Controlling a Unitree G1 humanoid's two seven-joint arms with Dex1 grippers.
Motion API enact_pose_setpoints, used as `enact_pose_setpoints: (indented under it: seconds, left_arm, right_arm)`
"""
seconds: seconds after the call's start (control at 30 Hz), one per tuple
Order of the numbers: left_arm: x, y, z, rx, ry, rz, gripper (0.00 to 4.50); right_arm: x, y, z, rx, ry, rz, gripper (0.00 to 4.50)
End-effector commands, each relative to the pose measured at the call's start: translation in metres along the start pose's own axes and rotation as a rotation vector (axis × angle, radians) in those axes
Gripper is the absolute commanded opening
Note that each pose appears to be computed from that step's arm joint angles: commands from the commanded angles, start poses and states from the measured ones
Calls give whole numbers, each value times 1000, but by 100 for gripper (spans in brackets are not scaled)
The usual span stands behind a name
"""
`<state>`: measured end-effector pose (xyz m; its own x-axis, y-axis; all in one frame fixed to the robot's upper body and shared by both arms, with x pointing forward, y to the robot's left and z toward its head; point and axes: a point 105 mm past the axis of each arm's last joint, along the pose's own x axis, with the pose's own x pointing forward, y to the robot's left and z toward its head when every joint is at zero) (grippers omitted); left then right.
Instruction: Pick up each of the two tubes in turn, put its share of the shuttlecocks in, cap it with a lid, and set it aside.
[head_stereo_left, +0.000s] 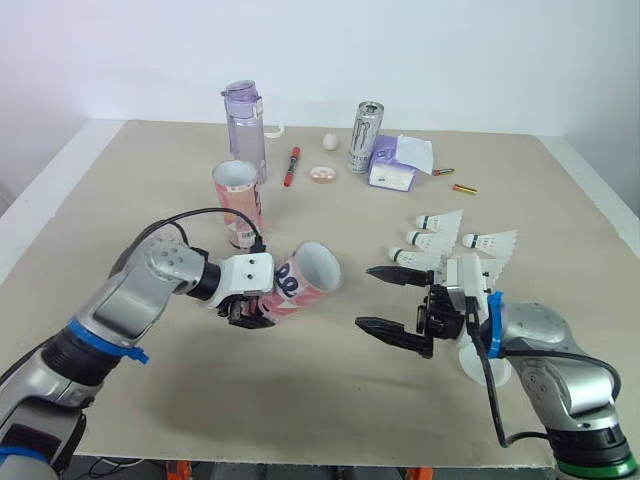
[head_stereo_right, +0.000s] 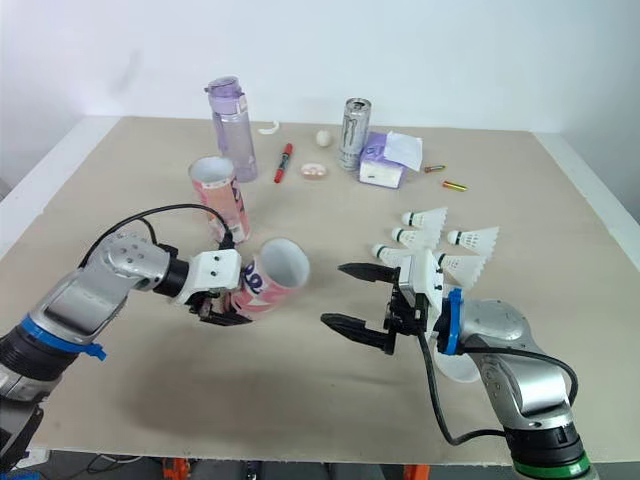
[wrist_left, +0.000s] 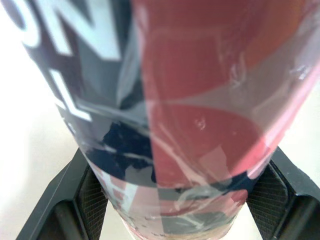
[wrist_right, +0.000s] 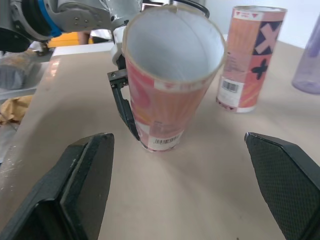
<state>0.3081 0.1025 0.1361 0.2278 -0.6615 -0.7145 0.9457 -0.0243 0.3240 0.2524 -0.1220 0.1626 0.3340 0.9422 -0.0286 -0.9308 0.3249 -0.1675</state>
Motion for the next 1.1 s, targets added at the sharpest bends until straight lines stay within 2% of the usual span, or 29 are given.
enact_pose_setpoints:
  seconds: [0.03, 0.2, 0.33, 0.5, 0.63, 0.9, 1.1]
  left_arm:
    - [2, 8, 8, 33, 28, 14, 347]
    - [9, 13, 11, 63, 43, 31, 347]
    - [16, 12, 16, 84, 35, 25, 347]
    - [21, 12, 22, 95, 30, 21, 347]
    - [24, 13, 22, 97, 30, 22, 347]
    - [23, 18, 18, 93, 47, 27, 347]
    - [23, 21, 19, 98, 46, 28, 347]
  right_arm:
    - [-2, 2, 12, -59, -25, -9, 450]
    - [-3, 2, 8, -56, -19, -27, 450]
    - [-12, -5, 9, -30, -28, -117, 450]
    - [-56, -27, 11, 2, -16, -379, 450]
    - [-85, -24, 6, 12, 30, -516, 450]
    - [-121, -15, -8, 64, 116, -653, 450]
    - [-134, -15, -22, 136, 140, -711, 450]
